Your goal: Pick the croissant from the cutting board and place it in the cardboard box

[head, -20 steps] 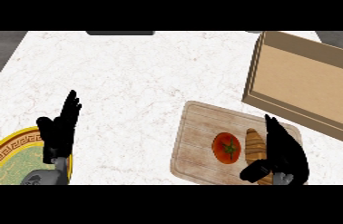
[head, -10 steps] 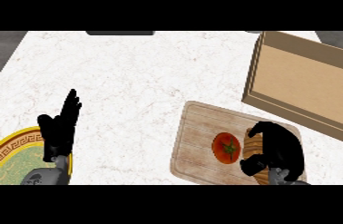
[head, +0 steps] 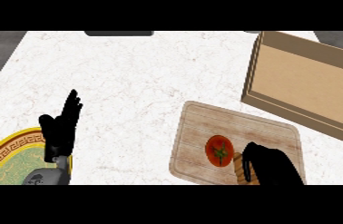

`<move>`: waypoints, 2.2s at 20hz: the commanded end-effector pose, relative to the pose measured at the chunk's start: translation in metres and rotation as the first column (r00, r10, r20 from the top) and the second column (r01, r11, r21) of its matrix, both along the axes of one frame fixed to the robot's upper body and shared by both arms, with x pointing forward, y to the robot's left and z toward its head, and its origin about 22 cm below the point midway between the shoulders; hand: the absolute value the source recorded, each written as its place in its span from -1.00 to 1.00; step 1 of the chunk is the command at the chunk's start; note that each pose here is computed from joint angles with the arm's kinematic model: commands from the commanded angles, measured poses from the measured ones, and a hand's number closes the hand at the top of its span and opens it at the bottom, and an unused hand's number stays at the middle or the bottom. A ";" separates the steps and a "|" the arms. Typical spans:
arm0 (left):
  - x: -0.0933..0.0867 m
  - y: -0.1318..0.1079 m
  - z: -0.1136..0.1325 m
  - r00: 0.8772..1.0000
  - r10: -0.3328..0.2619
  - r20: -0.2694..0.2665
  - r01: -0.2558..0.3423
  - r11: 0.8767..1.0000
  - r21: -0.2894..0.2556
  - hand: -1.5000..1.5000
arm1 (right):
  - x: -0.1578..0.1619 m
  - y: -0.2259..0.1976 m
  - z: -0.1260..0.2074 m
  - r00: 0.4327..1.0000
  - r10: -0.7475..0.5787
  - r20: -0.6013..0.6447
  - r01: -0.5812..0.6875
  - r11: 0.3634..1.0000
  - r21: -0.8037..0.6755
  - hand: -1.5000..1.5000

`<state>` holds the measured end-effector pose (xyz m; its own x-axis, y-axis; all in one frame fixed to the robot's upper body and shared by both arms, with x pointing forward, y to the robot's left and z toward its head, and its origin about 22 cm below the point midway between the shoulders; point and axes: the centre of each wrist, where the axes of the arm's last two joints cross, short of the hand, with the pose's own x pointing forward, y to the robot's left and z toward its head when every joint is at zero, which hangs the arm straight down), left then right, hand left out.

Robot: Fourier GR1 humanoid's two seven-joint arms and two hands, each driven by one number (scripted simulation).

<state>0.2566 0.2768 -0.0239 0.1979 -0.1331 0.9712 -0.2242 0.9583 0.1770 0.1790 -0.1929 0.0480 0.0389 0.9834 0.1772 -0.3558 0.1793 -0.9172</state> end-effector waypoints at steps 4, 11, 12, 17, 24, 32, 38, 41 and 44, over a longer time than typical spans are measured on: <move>0.002 0.000 -0.007 1.000 -0.015 0.000 0.015 1.000 -0.003 0.00 | -0.018 -0.003 0.022 0.983 0.138 0.121 -0.139 0.990 -0.001 1.00; 0.006 0.003 -0.001 1.000 -0.005 -0.017 0.005 1.000 0.000 0.00 | -0.061 -0.013 0.096 0.941 0.139 0.310 -0.160 0.986 0.043 1.00; 0.012 -0.003 -0.007 1.000 0.018 0.013 -0.018 1.000 0.005 0.00 | -0.065 -0.005 0.120 0.927 0.118 0.355 -0.154 0.985 0.077 1.00; -0.010 0.004 -0.017 1.000 0.025 -0.016 -0.025 1.000 0.006 0.00 | -0.069 -0.028 0.146 0.884 0.051 0.465 -0.108 0.989 0.098 1.00; 0.001 0.003 -0.005 1.000 0.009 -0.002 -0.009 1.000 0.013 0.00 | -0.037 -0.047 0.180 0.855 -0.005 0.519 -0.012 1.000 0.029 1.00; 0.006 0.001 0.004 1.000 -0.002 -0.004 0.002 1.000 0.002 0.00 | 0.025 -0.110 0.206 0.803 -0.100 0.587 0.011 0.988 0.153 1.00; 0.012 0.002 0.001 1.000 -0.010 0.007 0.010 1.000 -0.009 0.00 | 0.089 -0.150 0.196 0.816 -0.165 0.554 0.037 0.972 0.234 1.00; 0.004 -0.009 -0.007 1.000 -0.018 0.006 0.018 1.000 -0.003 0.00 | 0.115 -0.165 0.200 0.823 -0.165 0.544 0.026 0.967 0.253 1.00; 0.016 -0.014 -0.010 1.000 -0.016 0.016 0.016 1.000 0.002 0.00 | 0.141 -0.179 0.184 0.827 -0.146 0.543 0.037 0.977 0.208 1.00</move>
